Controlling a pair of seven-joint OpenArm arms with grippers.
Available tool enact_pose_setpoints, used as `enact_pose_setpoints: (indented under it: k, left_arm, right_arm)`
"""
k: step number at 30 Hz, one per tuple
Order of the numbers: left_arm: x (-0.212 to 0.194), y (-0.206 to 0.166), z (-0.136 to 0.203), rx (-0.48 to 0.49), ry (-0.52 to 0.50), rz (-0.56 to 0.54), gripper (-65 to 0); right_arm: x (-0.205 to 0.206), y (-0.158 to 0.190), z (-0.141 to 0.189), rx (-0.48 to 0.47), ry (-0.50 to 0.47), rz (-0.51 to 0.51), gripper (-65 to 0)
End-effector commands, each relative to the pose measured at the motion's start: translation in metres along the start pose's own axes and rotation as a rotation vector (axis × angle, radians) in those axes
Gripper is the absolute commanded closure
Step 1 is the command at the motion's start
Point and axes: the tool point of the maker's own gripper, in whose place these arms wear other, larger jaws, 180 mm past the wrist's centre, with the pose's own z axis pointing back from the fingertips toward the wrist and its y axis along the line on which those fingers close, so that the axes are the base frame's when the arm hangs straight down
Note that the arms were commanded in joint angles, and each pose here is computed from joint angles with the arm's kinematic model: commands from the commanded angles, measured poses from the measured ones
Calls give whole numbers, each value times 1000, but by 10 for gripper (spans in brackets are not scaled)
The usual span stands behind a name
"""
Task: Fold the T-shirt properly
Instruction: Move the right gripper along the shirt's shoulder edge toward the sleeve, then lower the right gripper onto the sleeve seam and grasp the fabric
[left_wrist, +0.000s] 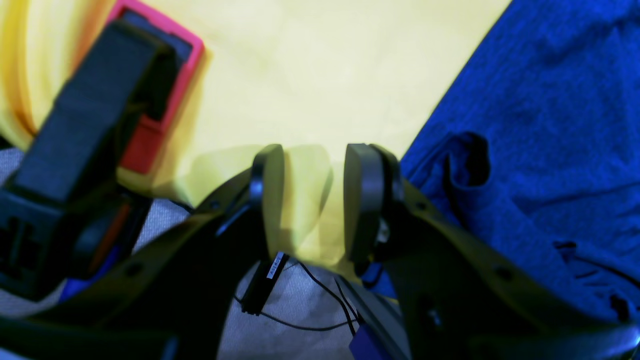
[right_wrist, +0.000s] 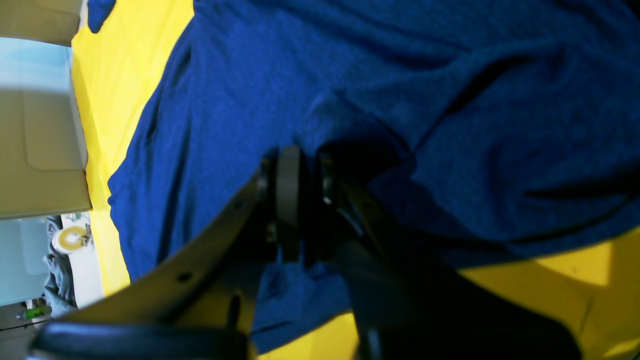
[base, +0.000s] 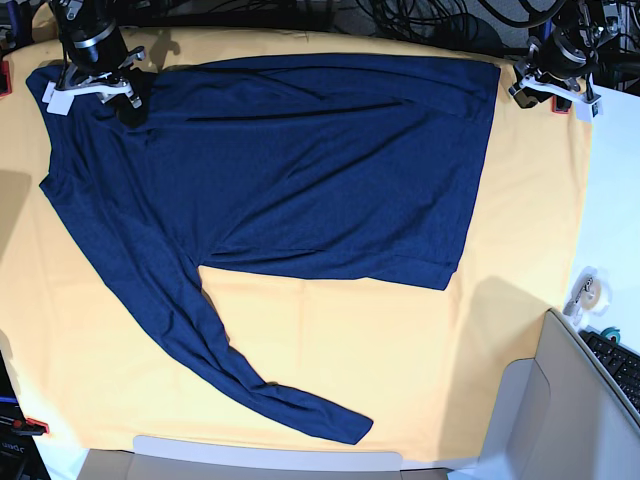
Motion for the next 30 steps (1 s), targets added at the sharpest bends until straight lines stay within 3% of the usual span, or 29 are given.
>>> enact_pose_setpoints:
  k: [1, 6, 13, 16, 30]
  left_arm:
    - [8, 0, 4, 0, -26, -19, -202]
    - [8, -9, 4, -53, -26, -74, -202]
    - [8, -9, 4, -55, -26, -75, -202]
    - [8, -9, 4, -55, -26, -75, -202]
    - [13, -10, 6, -56, -41, -78, -202]
  right_arm:
    - [3, 3, 1, 17, -14, 7, -40]
    - [0, -3, 0, 7, -4, -6, -69]
    - [3, -2, -1, 11, -9, -3, -374]
    - [4, 0, -2, 19, -11, -4, -457]
    - [54, 35, -19, 119, -112, 74, -475]
